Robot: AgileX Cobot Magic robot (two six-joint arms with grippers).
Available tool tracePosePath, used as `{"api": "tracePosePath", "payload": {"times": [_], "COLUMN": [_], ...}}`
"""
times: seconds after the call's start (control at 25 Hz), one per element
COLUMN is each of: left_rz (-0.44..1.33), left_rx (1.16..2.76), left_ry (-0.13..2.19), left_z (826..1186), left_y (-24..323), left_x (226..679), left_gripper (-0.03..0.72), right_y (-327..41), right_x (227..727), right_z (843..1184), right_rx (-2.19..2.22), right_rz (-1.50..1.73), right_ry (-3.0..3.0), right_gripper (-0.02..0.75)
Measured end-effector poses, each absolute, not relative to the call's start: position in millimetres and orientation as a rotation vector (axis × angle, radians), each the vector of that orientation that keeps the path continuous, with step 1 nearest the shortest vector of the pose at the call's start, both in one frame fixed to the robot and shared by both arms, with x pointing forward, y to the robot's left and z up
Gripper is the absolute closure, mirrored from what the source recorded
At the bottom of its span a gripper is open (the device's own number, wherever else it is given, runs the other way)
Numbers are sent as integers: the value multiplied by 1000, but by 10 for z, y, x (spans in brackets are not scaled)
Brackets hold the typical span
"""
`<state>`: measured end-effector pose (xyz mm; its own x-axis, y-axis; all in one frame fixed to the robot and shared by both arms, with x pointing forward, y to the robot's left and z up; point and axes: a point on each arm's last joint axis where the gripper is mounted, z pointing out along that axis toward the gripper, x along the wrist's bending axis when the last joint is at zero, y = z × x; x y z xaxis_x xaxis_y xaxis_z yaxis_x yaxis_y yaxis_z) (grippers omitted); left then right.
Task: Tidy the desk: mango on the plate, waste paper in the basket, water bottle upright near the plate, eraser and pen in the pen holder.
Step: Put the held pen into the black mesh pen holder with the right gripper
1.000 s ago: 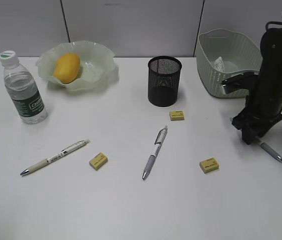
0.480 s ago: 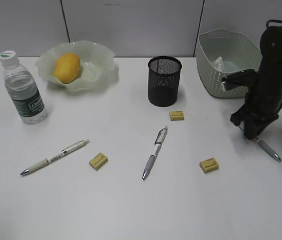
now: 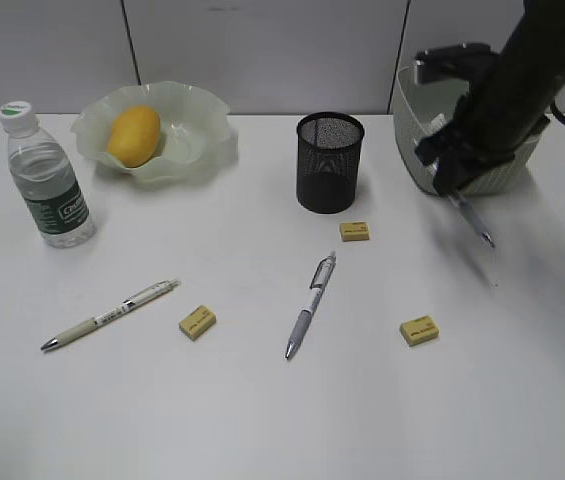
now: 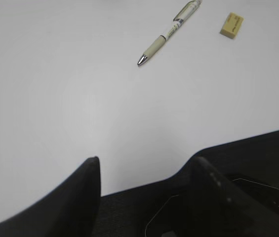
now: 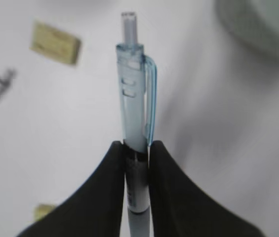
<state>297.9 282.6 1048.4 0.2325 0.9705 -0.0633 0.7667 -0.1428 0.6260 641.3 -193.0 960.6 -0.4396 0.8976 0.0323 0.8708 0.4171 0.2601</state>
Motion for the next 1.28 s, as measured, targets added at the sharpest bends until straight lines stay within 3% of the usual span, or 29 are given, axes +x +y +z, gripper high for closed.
{"api": "tracePosePath", "payload": {"times": [0.32,0.64,1.28], "left_rz": [490,490,490], "left_rx": [1968,1968,1968], "left_ry": [1588,1588,1588], "left_z": [10484,10484,10484], "left_y": [2826,2826,2826], "left_x": [2979,2979,2979], "left_gripper": [253,257,260], "right_y": [-1344,-1010,-834], "right_x": [6665,6768,6967], "right_z": [10378,10660,9598], "right_rx": [1348,1161,1271], "right_rz": [926,1233,1083], "right_ry": [2231,1911,2078], "right_gripper": [613,613,613]}}
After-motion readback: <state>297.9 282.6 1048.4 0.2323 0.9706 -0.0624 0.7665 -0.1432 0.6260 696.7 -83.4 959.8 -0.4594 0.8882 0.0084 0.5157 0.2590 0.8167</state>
